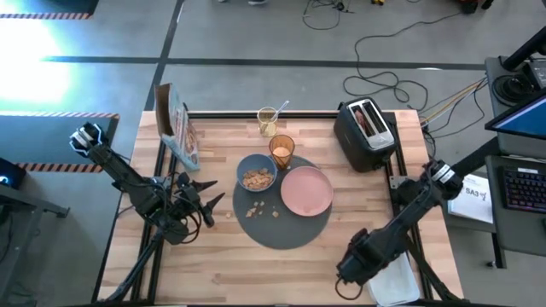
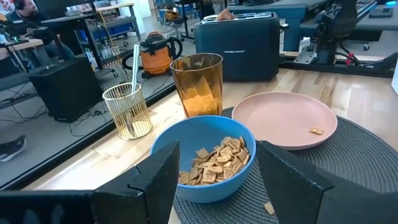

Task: Arrange a breakfast setting
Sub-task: Put the red apple on the gray table placemat

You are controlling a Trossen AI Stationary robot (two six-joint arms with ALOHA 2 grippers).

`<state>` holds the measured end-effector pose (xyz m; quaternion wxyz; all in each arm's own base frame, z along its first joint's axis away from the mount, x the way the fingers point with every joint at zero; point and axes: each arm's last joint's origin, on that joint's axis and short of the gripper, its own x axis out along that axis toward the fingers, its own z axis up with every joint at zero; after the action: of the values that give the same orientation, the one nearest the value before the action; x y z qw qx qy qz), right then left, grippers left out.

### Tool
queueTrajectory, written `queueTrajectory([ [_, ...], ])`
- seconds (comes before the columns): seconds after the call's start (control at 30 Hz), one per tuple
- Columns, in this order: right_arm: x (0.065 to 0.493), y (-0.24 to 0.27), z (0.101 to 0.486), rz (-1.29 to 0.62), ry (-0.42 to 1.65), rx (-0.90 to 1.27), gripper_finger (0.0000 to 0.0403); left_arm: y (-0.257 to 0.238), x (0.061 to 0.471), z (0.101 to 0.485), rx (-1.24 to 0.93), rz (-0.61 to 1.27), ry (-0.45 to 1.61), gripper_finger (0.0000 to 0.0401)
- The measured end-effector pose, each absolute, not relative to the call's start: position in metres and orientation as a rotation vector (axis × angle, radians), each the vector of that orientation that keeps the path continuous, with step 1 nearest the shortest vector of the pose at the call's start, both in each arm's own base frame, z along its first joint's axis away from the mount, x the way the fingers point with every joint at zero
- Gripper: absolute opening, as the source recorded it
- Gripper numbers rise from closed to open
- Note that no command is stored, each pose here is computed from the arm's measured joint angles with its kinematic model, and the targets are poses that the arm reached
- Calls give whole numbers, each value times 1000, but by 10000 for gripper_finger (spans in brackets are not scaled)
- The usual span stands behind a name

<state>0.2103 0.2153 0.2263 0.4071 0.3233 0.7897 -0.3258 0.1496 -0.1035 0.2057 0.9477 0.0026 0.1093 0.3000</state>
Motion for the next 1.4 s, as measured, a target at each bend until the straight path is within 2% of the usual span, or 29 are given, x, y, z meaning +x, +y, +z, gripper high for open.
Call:
queueTrajectory([
  [0.23, 203, 221, 219, -912, 1855, 785, 217, -104, 150, 205, 7, 611, 223, 200],
  [0.43, 197, 214, 204, -966, 1856, 748, 217, -104, 150, 205, 2, 609, 224, 200],
  [0.97, 187, 205, 173, -806, 1906, 688, 217, -104, 150, 205, -16, 589, 239, 200],
  [1.4, 178, 195, 147, -771, 1896, 641, 217, -105, 150, 205, -22, 588, 236, 200],
])
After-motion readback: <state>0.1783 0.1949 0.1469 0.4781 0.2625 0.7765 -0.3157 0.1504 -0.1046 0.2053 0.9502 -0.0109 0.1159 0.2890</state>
